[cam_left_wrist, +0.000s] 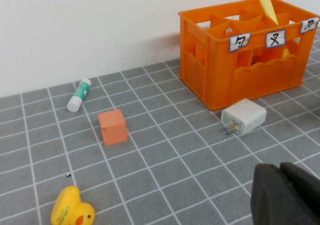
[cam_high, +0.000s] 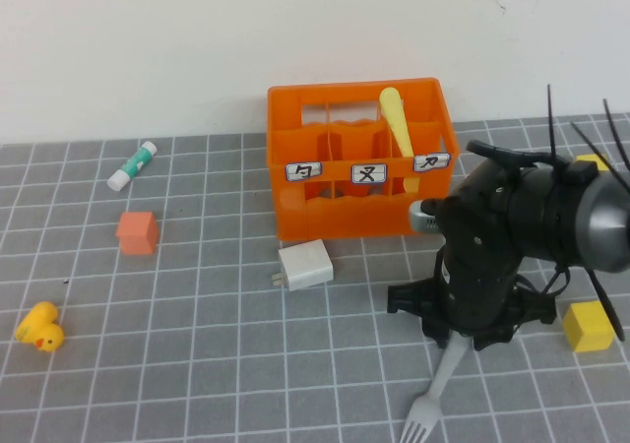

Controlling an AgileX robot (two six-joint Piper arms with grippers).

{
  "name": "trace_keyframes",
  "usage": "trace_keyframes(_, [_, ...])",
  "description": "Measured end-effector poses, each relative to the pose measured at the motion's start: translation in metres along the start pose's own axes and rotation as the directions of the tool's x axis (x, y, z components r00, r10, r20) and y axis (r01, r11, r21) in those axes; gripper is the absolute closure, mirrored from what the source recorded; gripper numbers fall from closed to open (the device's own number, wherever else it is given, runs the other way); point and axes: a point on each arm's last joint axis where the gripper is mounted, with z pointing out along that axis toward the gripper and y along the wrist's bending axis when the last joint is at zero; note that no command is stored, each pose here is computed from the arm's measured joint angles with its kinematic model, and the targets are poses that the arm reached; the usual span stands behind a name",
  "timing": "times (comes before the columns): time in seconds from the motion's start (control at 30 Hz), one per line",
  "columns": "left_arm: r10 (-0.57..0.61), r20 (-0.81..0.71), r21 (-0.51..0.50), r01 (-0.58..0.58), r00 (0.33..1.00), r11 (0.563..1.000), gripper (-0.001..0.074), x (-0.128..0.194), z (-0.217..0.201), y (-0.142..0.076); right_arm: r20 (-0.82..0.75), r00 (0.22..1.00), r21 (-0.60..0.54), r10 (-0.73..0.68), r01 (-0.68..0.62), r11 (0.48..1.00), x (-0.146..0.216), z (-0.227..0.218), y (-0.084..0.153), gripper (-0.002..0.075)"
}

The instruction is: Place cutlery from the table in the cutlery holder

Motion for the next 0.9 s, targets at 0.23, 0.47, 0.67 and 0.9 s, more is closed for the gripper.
trace_keyframes(0.23, [0.0,0.001,0.0,0.0,1.0,1.0,0.0735,-0.0001,0.0,0.0,-0.037,0.999,-0.027,-0.027,0.026,0.999,0.0029,0.007,0.0044,0.0428])
trace_keyframes(0.47, [0.0,0.001,0.0,0.0,1.0,1.0,0.0735,-0.0001,0.0,0.0,-0.062,0.961,-0.091,-0.269,0.263,0.961,0.0051,0.0096,0.0093,0.0428])
trace_keyframes(0.67, [0.0,0.001,0.0,0.0,1.0,1.0,0.0735,-0.0001,0.0,0.0,-0.073,0.92,-0.085,-0.385,0.379,0.922,0.0059,0.0109,0.0083,0.0429])
trace_keyframes(0.9, [0.0,0.001,0.0,0.0,1.0,1.0,0.0735,-0.0001,0.0,0.0,-0.075,0.834,-0.032,-0.546,0.546,0.837,0.005,0.0103,0.0053,0.0443])
